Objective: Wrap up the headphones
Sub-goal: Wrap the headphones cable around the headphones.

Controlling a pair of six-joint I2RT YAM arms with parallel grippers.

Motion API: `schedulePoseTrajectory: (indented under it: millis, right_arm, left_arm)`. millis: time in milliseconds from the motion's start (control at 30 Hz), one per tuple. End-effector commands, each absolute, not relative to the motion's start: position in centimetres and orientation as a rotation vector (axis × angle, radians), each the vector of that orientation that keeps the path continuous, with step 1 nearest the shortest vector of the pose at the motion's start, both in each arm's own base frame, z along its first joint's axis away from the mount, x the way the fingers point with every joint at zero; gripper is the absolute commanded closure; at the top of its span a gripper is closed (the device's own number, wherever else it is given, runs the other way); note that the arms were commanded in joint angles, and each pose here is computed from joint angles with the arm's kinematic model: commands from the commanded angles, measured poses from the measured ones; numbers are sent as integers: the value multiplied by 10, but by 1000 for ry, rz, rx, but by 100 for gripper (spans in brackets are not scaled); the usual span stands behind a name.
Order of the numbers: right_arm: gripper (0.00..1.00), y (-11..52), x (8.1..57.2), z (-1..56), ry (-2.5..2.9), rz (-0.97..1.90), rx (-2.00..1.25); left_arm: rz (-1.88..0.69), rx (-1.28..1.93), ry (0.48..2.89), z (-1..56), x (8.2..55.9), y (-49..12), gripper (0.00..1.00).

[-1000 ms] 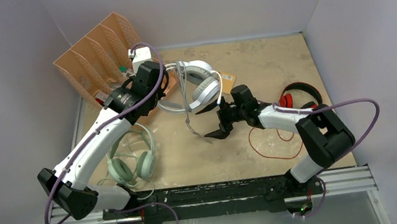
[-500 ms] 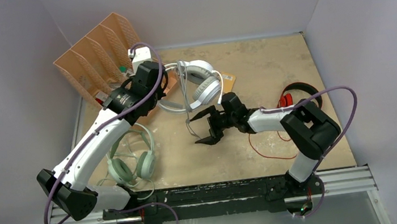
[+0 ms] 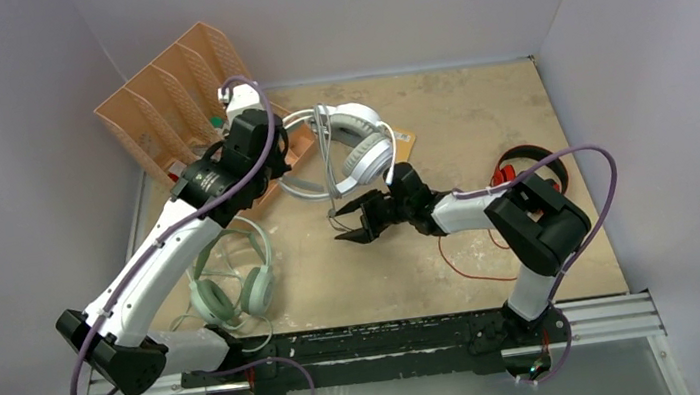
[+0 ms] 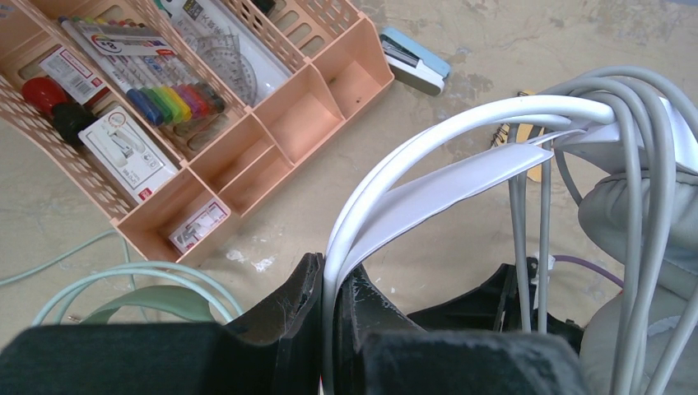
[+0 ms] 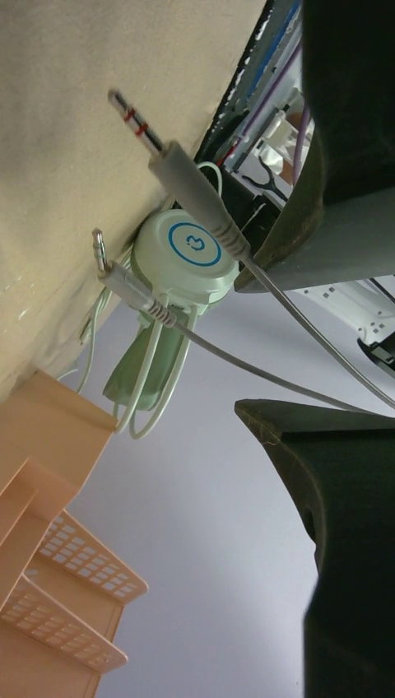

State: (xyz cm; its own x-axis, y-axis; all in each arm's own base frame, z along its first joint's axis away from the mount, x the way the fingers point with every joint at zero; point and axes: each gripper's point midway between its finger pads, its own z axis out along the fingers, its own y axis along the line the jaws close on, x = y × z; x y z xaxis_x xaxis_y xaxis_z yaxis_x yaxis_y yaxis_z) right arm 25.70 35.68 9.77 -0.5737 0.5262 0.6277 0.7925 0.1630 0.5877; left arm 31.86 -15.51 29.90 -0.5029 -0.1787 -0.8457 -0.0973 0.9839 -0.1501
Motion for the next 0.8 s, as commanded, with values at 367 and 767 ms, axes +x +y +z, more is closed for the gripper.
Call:
schedulePoseTrajectory:
  millis: [367,767]
  right_arm:
    - [51,373,282,123,-2187,-1565,-1212]
    - [100,362,287,127,-2182,-1709,-1189]
  left_arm:
    - [-437,-298,1901,377,312,-171,100]
    - [-538,-228,1902,376,293,-177,100]
